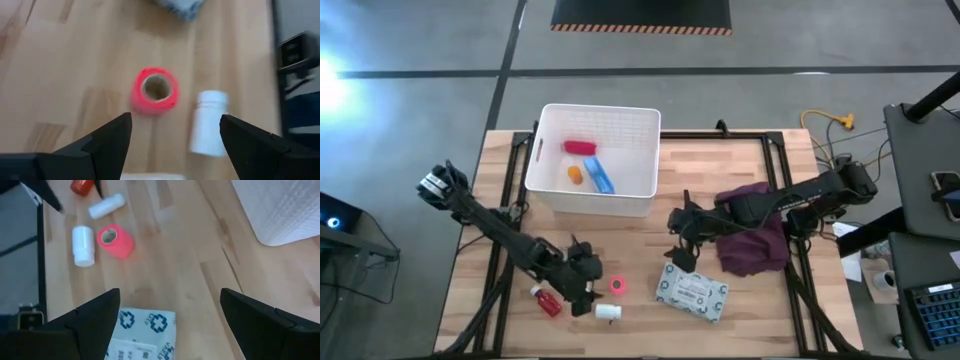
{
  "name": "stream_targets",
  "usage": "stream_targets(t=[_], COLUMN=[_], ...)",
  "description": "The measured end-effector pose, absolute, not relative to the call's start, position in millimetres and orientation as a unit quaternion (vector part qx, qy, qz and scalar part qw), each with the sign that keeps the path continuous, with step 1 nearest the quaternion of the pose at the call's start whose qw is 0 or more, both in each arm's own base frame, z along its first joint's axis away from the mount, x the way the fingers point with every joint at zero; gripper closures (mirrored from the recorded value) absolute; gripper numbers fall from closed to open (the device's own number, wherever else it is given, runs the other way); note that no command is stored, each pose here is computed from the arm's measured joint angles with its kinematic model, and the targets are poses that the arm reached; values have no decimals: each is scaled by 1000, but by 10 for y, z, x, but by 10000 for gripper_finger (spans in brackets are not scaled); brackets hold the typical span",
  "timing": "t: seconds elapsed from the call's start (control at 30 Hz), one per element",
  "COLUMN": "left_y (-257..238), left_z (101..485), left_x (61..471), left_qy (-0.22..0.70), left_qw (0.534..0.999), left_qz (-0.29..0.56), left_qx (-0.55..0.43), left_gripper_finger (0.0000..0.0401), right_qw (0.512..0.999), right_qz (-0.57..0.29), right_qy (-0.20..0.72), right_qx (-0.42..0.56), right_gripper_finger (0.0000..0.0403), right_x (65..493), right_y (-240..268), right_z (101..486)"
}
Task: Pick & place medical supplies in basket/bin
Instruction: Put the pink bandage into the white bin
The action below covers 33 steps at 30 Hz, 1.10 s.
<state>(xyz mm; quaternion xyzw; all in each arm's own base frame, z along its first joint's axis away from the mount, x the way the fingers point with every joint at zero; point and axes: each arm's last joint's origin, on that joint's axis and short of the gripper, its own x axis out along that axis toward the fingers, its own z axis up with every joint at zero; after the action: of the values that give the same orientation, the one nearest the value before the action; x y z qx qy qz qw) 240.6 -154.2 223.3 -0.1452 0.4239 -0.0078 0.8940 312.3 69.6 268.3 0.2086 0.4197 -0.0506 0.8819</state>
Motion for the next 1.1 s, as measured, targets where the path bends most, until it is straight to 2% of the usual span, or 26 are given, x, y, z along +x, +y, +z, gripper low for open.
stream_targets(t=[0.23,0.43,0.73,0.93,1.1], left_y=[-1609,-1749,-1756,-1678,-1633], left_z=[1891,1648,1482,1408,1465], left_x=[2554,2767,3030,2925,2850], left_qy=[406,440,431,459,458], left_qw=[908,896,898,883,883], left_qz=[17,25,85,91,89], left_qx=[-96,-54,-37,-51,-53], left_gripper_finger=[120,120,120,123,160], right_qw=[885,881,881,881,882], right_qz=[-101,-117,-121,-122,-138], right_qy=[422,427,425,426,420], right_qx=[171,165,167,166,160], right_gripper_finger=[69,69,69,69,69], right_x=[3061,3038,3039,3038,3047], right_y=[800,802,801,792,746], right_z=[2752,2740,2739,2735,2732])
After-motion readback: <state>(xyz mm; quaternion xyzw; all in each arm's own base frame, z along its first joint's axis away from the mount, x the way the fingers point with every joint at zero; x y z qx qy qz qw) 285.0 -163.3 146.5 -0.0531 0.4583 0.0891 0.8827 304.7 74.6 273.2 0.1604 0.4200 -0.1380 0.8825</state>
